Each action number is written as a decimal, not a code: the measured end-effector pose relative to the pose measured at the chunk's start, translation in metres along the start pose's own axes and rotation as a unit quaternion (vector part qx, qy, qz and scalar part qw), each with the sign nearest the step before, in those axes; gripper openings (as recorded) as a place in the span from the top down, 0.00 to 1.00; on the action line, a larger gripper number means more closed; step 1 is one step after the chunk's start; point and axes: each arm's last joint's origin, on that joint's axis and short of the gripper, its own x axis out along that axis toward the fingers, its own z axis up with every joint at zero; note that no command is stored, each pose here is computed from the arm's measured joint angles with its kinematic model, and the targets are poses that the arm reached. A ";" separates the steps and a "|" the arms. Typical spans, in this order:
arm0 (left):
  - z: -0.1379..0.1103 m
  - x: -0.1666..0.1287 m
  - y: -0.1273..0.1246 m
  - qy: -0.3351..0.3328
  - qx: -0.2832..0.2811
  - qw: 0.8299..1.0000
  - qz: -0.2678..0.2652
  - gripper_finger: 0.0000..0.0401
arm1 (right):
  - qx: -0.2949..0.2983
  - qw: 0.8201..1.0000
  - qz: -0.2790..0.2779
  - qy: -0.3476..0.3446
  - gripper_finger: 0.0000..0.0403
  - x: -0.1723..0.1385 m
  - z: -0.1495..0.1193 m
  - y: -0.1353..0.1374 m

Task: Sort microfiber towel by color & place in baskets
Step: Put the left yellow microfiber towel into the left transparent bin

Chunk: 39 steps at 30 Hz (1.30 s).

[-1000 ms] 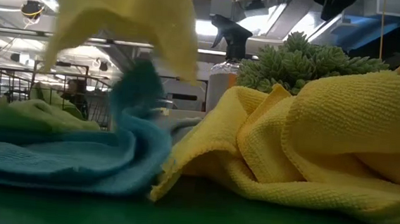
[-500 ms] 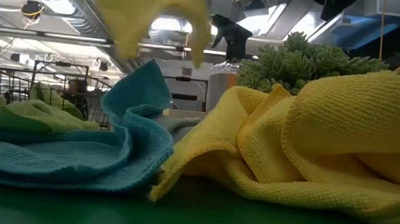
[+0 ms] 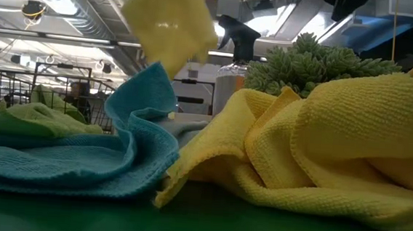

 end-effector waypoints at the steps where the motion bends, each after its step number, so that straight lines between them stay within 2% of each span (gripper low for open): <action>1: 0.001 0.001 0.006 -0.004 0.006 1.000 0.015 1.00 | 0.000 1.000 0.000 0.000 0.62 0.000 0.000 0.000; 7: 0.003 0.007 0.036 -0.004 0.032 0.994 0.107 1.00 | 0.000 1.000 0.000 0.000 0.62 0.000 0.000 0.000; 14: -0.015 0.018 0.067 0.062 0.058 0.974 0.208 1.00 | 0.000 1.000 0.000 0.000 0.62 0.000 0.000 0.000; 19: -0.033 0.031 0.075 0.096 0.054 0.968 0.224 1.00 | 0.000 1.000 0.000 0.000 0.62 0.000 0.000 0.000; 28: -0.080 0.060 0.085 0.176 0.066 0.954 0.236 1.00 | 0.000 1.000 0.000 0.000 0.62 0.000 0.000 0.000; 39: -0.142 0.082 0.102 0.271 0.086 0.924 0.255 1.00 | 0.000 1.000 0.000 0.000 0.62 0.000 0.000 0.000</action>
